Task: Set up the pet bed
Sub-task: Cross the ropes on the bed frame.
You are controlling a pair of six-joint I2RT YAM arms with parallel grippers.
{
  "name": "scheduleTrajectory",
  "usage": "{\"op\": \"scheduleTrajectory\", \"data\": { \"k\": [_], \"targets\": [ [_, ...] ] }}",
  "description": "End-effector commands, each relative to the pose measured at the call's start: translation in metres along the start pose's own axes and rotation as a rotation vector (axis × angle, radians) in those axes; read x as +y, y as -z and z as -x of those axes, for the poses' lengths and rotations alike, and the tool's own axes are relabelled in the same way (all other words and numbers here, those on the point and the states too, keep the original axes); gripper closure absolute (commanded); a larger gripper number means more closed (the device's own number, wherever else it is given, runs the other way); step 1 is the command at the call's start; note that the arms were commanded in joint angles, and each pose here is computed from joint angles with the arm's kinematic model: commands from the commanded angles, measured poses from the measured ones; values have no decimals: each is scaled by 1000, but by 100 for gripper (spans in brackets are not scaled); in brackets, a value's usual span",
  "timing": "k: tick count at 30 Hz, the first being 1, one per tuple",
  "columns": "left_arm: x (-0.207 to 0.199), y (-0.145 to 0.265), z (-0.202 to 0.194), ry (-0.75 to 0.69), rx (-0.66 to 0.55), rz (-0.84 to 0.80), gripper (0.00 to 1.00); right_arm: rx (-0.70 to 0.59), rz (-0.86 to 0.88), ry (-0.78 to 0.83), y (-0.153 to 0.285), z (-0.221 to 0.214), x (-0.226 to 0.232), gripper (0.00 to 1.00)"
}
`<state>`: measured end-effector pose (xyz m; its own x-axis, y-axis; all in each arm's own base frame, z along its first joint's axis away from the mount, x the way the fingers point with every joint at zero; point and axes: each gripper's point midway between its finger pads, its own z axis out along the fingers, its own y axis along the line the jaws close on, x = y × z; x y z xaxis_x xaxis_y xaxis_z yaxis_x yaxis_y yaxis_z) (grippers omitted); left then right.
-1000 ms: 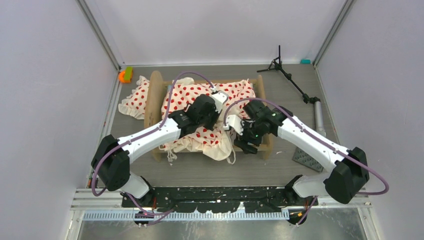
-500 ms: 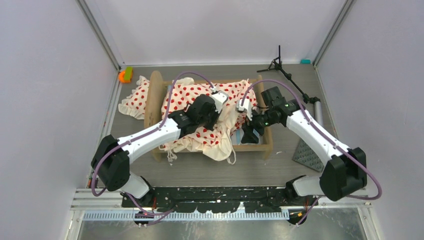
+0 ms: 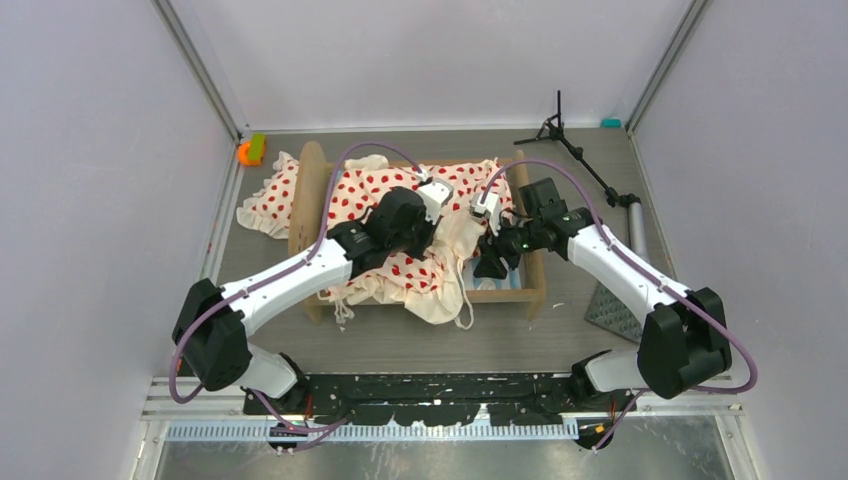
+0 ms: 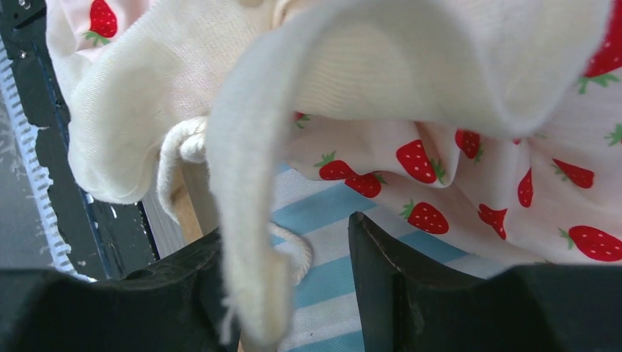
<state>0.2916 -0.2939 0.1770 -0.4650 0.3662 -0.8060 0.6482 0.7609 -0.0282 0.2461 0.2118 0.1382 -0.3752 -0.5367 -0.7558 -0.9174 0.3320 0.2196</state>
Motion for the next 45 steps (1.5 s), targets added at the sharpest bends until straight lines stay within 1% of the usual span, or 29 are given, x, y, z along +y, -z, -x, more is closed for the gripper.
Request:
{"op": "scheduleTrajectory", "data": {
  "k": [1, 5, 9, 12, 13, 15, 16, 18, 19, 21, 22, 26, 29, 31, 34, 36, 40, 42, 45],
  "targets": [
    [1, 13, 16, 13, -40, 0, 100, -55, -42, -13, 3, 10, -3, 47],
    [1, 13, 14, 15, -34, -2, 100, -93, -43, -27, -5, 13, -3, 48],
    [2, 12, 12, 16, -28, 6, 100, -77, -50, -28, -15, 16, -5, 49],
    [3, 14, 13, 14, -31, 10, 100, -77, -75, -49, -13, 21, -9, 51],
    [3, 14, 13, 14, -34, 11, 100, -77, -77, -47, -10, 24, -7, 48],
    [4, 16, 13, 12, -35, 13, 100, -85, -92, -29, 0, 30, -4, 35],
    [4, 17, 13, 10, -35, 14, 100, -100, -115, -22, 6, 35, -4, 32],
    [5, 18, 13, 8, -36, 17, 100, -120, -137, 0, 18, 42, 0, 27],
    [5, 19, 13, 6, -36, 19, 100, -121, -122, 29, 22, 43, 4, 26],
    [6, 21, 13, 5, -40, 21, 100, -85, -55, 113, 27, 33, 18, 25],
    [6, 21, 13, 4, -41, 21, 100, -48, -7, 150, 28, 22, 27, 24],
    [8, 24, 11, 5, -49, 27, 100, 10, 177, 348, 32, 2, 54, 22],
    [8, 25, 9, 5, -47, 29, 100, 34, 250, 410, 31, -5, 59, 21],
    [7, 25, 9, 4, -50, 24, 100, 38, 267, 432, 27, -7, 59, 21],
    [8, 25, 8, 2, -49, 29, 100, 47, 212, 478, 16, -10, 50, 21],
    [8, 25, 8, 2, -49, 29, 100, 12, 100, 500, 2, -2, 35, 21],
    [9, 25, 7, 5, -48, 31, 100, -15, -25, 518, -17, 2, 16, 21],
    [9, 25, 6, 5, -47, 31, 100, 17, -75, 526, -24, -3, 4, 21],
    [9, 24, 4, 5, -42, 31, 100, 50, -77, 532, -33, -9, 0, 21]
  ]
}}
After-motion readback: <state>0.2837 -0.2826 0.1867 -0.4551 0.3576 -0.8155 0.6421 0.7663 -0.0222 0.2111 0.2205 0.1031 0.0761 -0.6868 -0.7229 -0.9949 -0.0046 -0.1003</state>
